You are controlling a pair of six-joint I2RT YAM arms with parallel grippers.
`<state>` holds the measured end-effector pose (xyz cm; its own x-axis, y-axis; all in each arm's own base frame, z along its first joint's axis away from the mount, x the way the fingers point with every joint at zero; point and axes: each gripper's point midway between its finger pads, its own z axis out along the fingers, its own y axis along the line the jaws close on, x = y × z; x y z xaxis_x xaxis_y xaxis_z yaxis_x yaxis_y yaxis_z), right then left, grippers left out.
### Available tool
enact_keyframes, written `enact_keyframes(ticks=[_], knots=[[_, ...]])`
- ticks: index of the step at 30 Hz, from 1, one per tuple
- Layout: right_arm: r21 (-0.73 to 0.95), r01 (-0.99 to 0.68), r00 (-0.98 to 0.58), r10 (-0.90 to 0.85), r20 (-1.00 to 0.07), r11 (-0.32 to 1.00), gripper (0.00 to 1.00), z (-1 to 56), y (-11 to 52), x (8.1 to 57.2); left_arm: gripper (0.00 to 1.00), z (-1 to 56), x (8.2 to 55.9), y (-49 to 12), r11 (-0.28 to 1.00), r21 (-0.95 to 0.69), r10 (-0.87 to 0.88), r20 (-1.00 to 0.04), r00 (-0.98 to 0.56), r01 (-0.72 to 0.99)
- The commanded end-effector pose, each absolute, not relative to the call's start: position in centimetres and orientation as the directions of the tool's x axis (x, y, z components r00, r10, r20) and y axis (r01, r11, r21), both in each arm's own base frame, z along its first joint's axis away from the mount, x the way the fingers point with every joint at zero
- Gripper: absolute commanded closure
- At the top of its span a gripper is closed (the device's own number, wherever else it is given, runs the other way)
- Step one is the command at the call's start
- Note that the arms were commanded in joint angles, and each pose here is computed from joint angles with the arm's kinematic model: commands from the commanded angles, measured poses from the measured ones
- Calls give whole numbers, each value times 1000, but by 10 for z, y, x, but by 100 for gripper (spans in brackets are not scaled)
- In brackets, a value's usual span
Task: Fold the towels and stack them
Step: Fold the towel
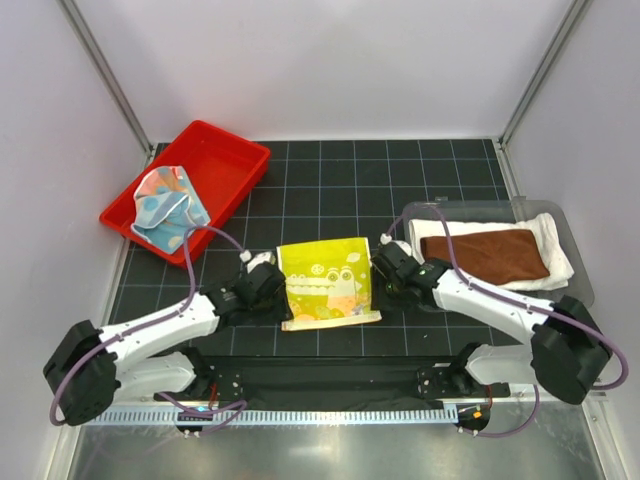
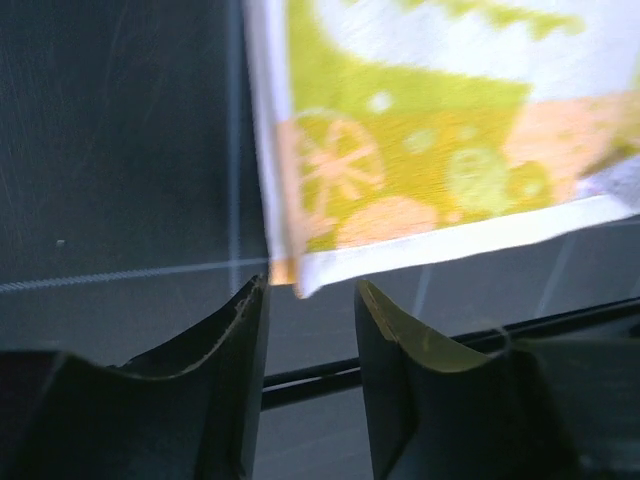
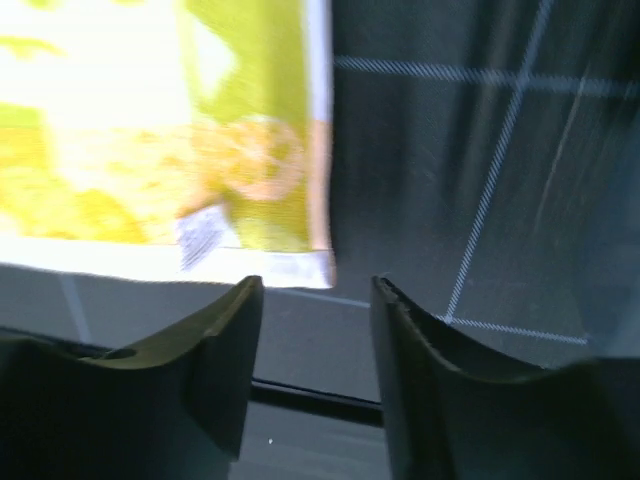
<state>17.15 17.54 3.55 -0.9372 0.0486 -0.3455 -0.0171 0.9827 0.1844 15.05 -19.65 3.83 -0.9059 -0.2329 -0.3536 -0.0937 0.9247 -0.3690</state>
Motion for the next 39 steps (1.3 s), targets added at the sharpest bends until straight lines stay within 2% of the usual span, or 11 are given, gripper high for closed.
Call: enact_keyframes(ticks=[1,3,7,9,10,13,24,29,32,34,39], knots=[[240,-219,-853,-66,-518,946,44,105,199,201,55,112,188,-213,921,-373,-127,-556,-822,111],[297,-370,-815,-155,-558,880,43,129,229,214,47,160,217,-221,912,-316,-41,-704,-709,261],[163,-555,-697,-349,-626,816,47,167,245,257,46,213,254,-232,866,-266,51,-796,-603,424],[124,-638,-639,-433,-636,760,42,173,251,283,47,225,279,-228,851,-272,61,-799,-598,450],[143,-629,-676,-448,-585,764,39,159,244,293,46,224,276,-235,797,-286,117,-790,-602,532],[167,-724,-611,-510,-605,669,37,179,251,311,44,220,290,-232,752,-281,193,-771,-608,596],[297,-741,-670,-642,-373,602,33,108,212,353,46,151,337,-206,683,-259,394,-657,-643,683],[345,-764,-645,-653,-398,545,30,102,218,368,48,112,344,-202,635,-363,438,-558,-704,682],[379,-767,-639,-666,-385,518,34,89,219,372,49,100,352,-203,613,-434,427,-522,-739,660],[405,-756,-648,-671,-359,514,49,76,218,376,51,98,357,-205,596,-450,437,-513,-739,665],[447,-753,-642,-689,-337,483,49,59,216,381,52,76,361,-205,591,-467,461,-473,-751,657]])
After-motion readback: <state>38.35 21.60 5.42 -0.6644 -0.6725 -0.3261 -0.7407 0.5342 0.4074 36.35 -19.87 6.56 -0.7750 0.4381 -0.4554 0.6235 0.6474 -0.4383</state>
